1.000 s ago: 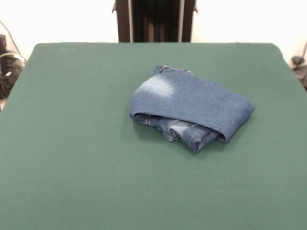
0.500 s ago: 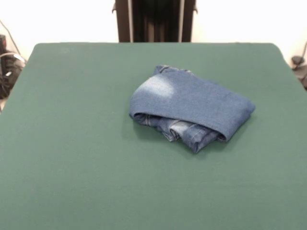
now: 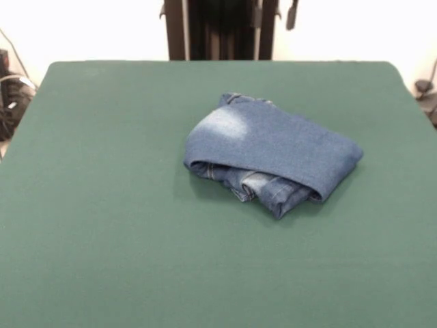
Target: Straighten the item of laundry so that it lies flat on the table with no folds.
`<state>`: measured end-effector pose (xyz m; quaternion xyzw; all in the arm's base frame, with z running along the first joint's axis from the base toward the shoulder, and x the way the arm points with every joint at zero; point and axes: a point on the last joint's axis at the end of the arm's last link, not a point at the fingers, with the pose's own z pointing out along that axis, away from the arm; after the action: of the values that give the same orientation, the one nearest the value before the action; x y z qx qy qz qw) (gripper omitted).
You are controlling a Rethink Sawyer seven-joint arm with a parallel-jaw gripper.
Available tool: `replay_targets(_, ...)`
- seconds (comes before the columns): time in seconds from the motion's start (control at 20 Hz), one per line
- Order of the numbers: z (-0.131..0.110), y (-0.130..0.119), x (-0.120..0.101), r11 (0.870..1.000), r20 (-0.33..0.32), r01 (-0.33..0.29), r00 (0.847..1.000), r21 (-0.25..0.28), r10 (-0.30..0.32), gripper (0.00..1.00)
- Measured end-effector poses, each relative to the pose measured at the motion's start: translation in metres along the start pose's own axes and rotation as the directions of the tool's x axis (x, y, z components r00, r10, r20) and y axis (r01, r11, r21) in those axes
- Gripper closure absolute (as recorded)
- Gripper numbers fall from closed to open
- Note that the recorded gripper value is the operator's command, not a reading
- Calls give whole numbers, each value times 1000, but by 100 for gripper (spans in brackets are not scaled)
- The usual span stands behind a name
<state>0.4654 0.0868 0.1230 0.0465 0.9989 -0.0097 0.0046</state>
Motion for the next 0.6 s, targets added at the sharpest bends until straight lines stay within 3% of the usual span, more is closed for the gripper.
replay_targets(0.6, 41, -8, 14, 1000, -45, -16, 999, 9, 16, 0)
